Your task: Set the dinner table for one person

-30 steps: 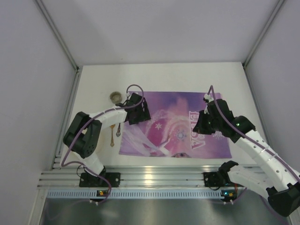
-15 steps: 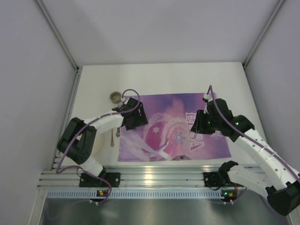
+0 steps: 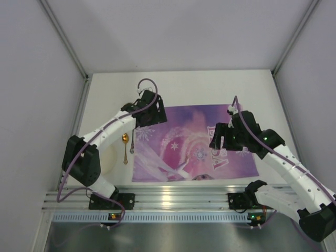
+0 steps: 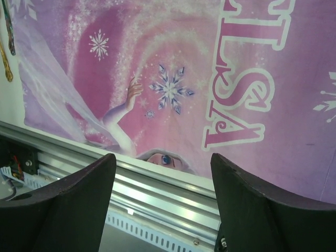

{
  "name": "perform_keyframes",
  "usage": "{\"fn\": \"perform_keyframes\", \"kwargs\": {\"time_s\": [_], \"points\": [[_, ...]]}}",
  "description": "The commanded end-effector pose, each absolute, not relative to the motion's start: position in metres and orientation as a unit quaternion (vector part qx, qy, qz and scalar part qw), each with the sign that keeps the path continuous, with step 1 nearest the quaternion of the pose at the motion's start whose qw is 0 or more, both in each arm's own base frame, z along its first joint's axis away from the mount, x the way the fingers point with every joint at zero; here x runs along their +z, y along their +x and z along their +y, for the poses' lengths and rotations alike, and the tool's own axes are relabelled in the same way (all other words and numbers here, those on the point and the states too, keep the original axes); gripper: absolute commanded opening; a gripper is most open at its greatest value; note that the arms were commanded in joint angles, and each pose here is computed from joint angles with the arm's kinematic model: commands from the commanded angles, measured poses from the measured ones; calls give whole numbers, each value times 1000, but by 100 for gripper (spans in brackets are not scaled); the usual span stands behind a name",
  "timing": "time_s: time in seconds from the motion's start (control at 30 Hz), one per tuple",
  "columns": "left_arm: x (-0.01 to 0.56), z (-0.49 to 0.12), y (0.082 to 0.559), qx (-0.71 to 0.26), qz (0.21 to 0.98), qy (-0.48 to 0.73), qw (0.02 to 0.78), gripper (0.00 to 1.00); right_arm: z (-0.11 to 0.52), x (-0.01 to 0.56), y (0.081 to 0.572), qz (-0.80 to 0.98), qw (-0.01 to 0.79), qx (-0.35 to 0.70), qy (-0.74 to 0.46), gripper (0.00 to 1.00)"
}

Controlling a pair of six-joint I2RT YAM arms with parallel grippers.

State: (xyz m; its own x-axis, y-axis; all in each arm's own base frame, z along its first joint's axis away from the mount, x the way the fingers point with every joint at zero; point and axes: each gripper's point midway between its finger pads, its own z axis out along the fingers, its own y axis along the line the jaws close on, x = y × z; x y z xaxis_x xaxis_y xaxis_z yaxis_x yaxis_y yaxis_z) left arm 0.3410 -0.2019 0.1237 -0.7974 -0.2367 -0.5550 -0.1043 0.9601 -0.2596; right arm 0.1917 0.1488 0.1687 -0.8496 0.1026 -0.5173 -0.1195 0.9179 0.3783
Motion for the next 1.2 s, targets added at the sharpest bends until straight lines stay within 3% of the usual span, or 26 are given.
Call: {"fn": "perform_keyframes", "kwargs": {"time_s": [0.0,0.2,0.5,0.77,0.9,1.17], "points": [[150,-177,345,-59,939,-70,332,83,146,167,189,939,275,204,-2,74],[131,-123,341,5,949,-85,303,83,144,161,185,940,272,204,0,74],[85,-65,326,27,959,-123,254,79,142,150,181,946,257,197,0,74],[66,-61,330,27,964,-118,238,66,144,143,184,950,247,191,-1,72],[66,-62,341,24,964,-116,240,52,145,141,186,951,245,189,0,70],[58,-63,354,28,967,-103,230,45,148,137,191,952,241,187,7,69]]}}
